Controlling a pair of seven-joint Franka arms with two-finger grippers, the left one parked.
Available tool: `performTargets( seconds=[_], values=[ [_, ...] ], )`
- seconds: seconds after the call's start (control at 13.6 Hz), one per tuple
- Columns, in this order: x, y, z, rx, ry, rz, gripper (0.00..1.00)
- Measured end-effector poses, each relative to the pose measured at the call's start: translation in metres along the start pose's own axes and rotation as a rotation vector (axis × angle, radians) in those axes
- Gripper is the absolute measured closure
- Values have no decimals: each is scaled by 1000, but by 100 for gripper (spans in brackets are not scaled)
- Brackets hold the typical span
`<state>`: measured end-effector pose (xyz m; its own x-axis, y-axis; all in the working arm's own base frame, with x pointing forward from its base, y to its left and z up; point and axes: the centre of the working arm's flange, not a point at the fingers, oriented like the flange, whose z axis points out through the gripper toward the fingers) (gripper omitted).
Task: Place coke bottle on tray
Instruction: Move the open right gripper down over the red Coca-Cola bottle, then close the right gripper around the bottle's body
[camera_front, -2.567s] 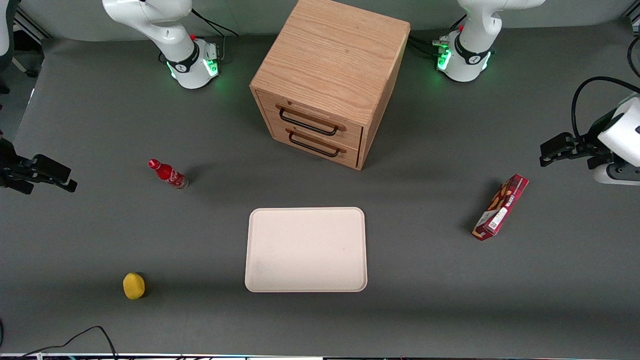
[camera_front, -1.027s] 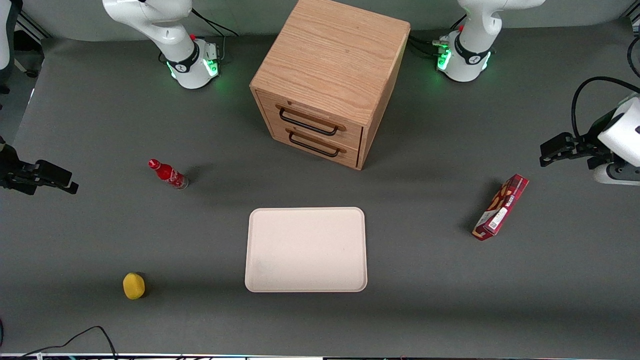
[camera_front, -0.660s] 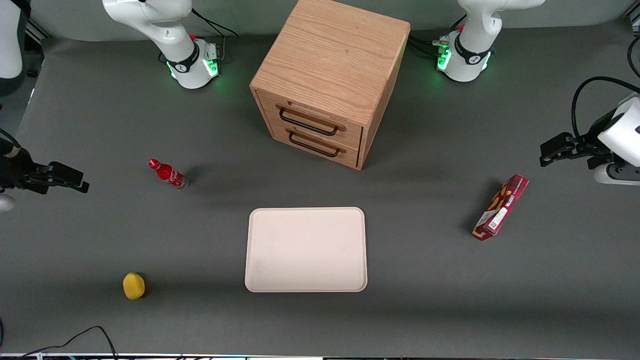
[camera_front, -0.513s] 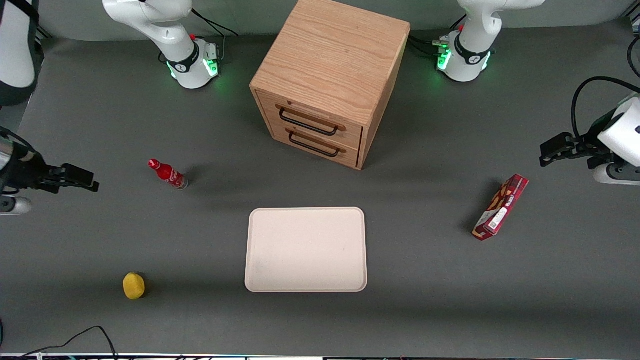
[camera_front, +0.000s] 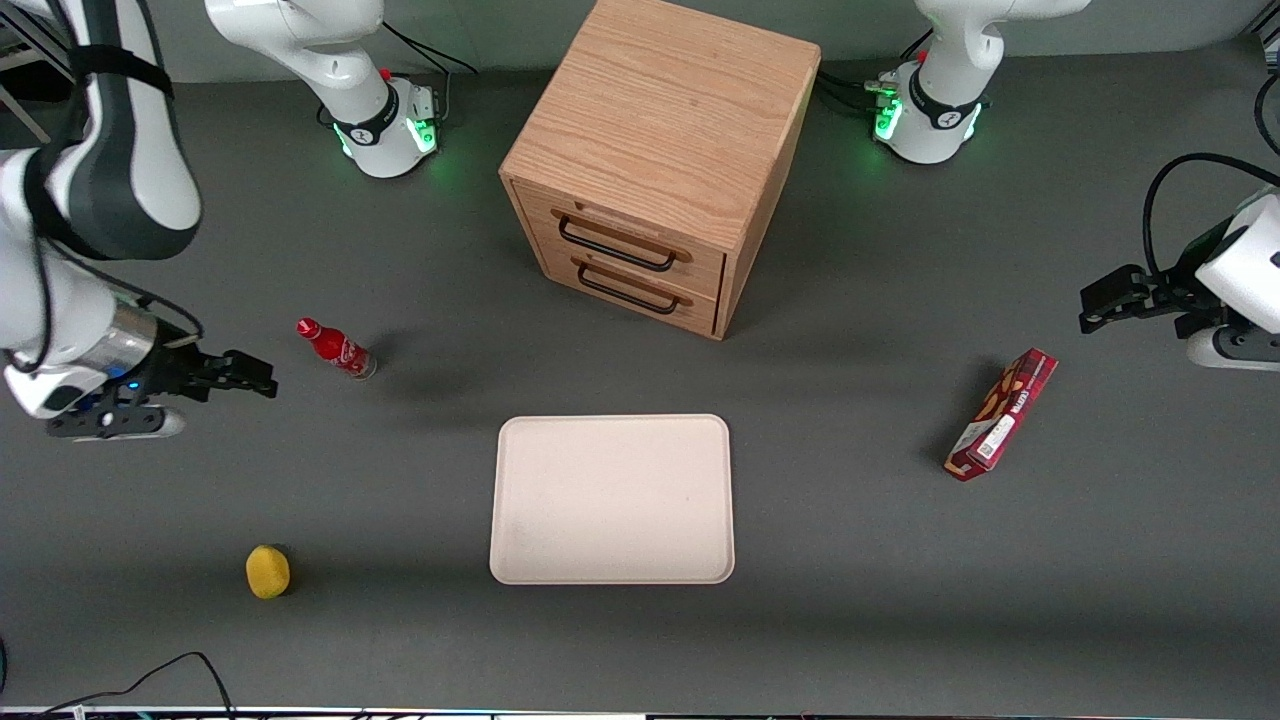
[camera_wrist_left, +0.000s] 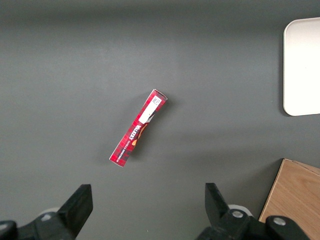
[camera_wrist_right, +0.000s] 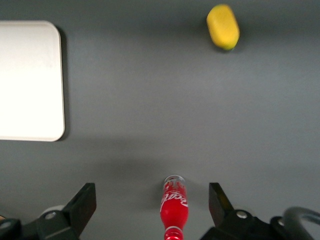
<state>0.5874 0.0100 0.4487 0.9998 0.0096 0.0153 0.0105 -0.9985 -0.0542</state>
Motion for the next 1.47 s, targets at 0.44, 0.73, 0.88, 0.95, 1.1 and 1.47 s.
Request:
performTargets(
  seconds=[0.44,0.73,0.88,0.95,1.1,1.47],
  values=[
    [-55,-1,52,-3,23,0,0],
    [-72,7,73,-4,-4,15,4],
    [-79,9,82,-5,-7,19,7],
    [-83,10,86,-5,-4,20,7],
    [-92,10,94,-7,2,21,9],
    [-110,12,109,-8,-5,23,17]
  ],
)
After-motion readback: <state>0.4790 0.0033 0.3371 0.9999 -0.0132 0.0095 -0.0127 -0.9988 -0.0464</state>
